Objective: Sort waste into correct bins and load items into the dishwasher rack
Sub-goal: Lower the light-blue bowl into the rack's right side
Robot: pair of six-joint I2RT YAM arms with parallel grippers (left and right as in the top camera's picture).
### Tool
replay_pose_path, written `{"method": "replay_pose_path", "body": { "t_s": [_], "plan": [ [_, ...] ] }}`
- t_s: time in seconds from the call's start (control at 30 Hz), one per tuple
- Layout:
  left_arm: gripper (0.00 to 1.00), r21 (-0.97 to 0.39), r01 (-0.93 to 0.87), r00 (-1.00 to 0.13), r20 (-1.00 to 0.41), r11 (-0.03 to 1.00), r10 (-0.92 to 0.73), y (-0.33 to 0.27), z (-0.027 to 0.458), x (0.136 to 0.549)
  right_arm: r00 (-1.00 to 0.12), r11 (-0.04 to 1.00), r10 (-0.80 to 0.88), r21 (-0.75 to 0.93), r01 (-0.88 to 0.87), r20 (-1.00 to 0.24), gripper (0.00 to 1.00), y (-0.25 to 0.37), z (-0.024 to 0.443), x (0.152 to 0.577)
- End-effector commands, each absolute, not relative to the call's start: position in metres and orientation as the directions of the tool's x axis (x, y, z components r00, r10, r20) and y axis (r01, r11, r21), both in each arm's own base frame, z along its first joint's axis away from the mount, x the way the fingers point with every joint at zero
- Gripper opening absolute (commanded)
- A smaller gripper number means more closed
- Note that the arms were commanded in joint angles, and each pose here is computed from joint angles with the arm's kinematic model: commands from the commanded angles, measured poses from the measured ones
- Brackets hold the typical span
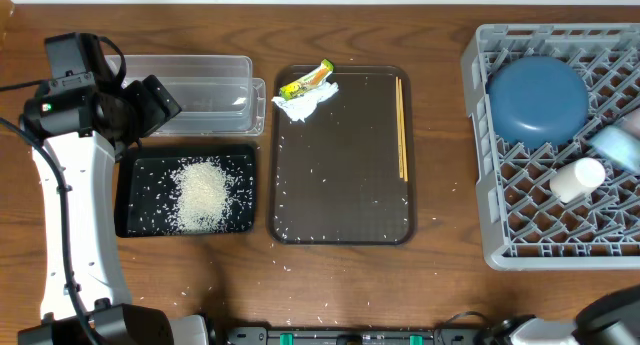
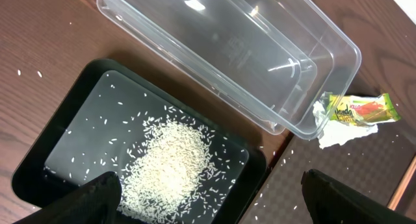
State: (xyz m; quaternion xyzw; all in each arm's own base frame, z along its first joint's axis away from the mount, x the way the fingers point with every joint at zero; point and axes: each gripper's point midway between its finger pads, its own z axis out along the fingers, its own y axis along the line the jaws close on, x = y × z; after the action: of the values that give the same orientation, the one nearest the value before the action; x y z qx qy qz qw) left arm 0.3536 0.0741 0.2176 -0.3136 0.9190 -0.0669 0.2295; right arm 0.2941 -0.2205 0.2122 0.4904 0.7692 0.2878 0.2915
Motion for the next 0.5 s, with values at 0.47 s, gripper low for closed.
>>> {"method": "replay_pose_path", "body": {
  "t_s": [0.47],
  "plan": [
    [0.92,-0.267,-0.541,-0.691,-0.399,0.798,-0.602,0.077,0.225,0.356,-0.417,0.542,0.834,0.677,0.497,-0.361,0.44,-0.155,0.280,0.267]
  ]
}}
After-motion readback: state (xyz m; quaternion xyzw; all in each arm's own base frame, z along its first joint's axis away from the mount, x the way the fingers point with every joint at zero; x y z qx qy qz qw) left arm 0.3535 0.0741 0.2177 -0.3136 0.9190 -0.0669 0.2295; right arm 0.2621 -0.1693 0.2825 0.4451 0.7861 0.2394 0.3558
